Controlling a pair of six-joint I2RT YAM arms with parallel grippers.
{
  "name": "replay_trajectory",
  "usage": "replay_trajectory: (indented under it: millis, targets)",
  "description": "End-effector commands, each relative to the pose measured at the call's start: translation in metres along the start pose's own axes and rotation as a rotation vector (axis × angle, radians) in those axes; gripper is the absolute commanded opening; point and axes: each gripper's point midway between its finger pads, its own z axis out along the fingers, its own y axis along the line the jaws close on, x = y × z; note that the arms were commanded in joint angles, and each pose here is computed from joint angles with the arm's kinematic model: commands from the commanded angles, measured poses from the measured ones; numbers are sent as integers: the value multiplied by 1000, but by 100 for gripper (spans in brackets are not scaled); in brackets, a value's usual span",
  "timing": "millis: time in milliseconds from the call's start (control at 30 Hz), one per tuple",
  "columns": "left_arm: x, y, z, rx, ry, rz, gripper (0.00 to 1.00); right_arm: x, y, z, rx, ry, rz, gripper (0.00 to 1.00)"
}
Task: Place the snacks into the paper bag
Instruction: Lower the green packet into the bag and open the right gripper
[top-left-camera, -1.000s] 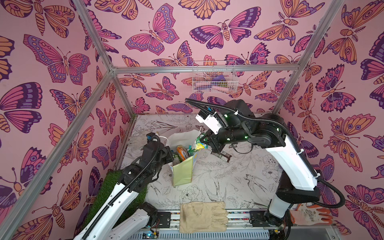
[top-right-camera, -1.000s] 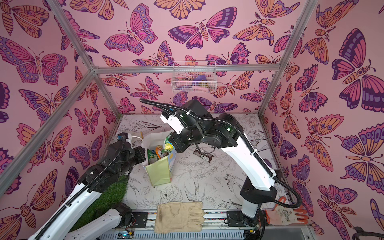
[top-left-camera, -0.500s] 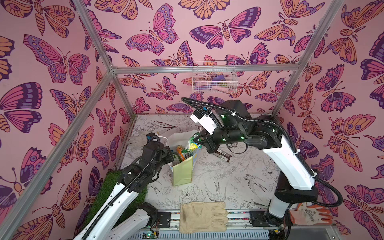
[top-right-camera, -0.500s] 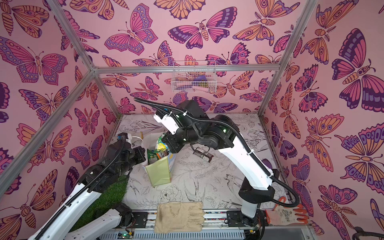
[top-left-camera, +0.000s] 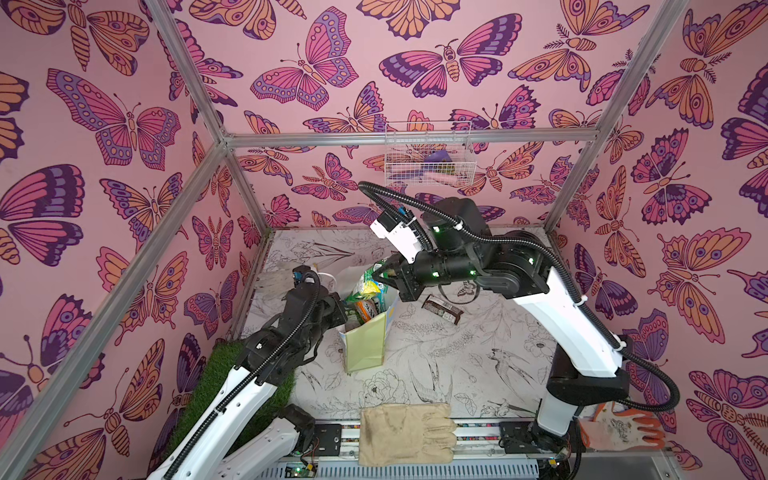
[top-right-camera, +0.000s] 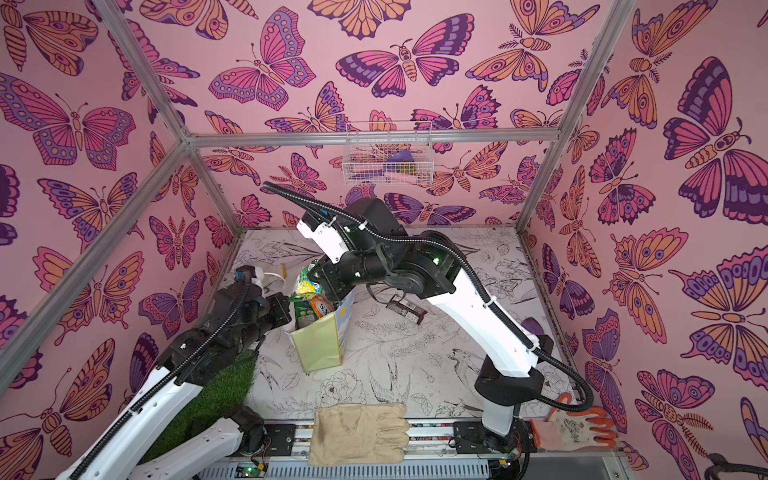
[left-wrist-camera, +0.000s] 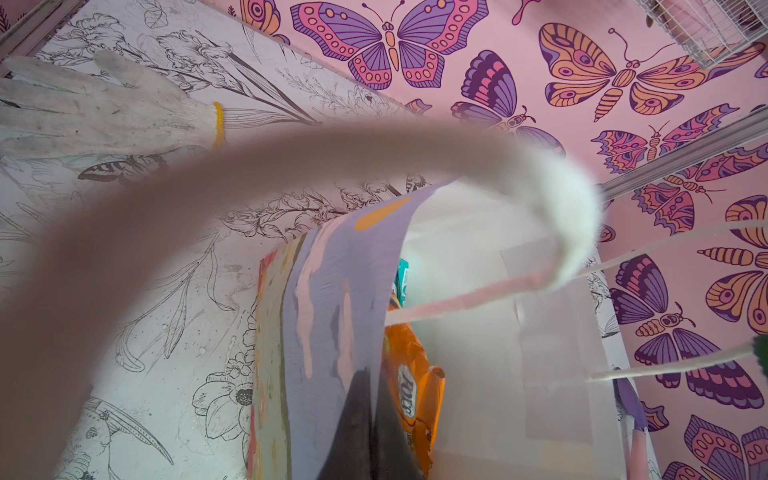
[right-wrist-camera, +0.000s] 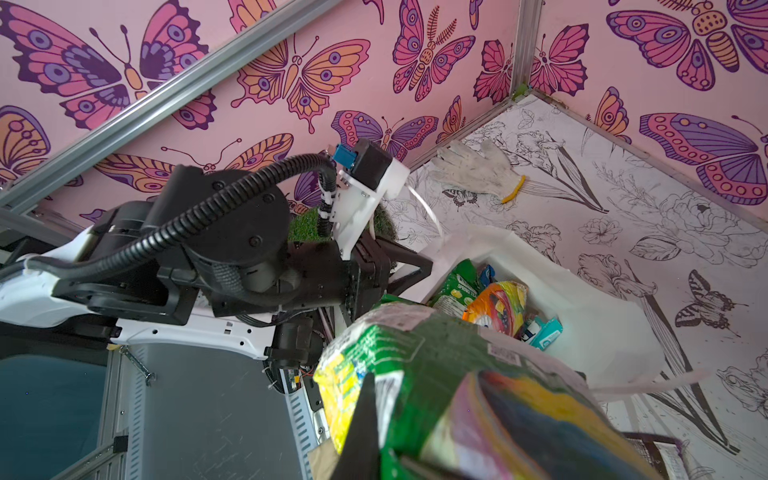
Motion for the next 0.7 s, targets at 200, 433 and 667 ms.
replay_trajectory:
  millis: [200, 433, 667]
  targets:
    - [-23, -10, -16, 50, -85, -6, 0, -17, 0, 14, 1, -83, 27, 0]
    - [-23, -10, -16, 48, -88, -5, 0, -17, -11, 18, 56, -97, 52, 0]
    - [-24, -10, -17, 48, -88, -4, 0, -13, -23, 22, 99, -93, 76, 0]
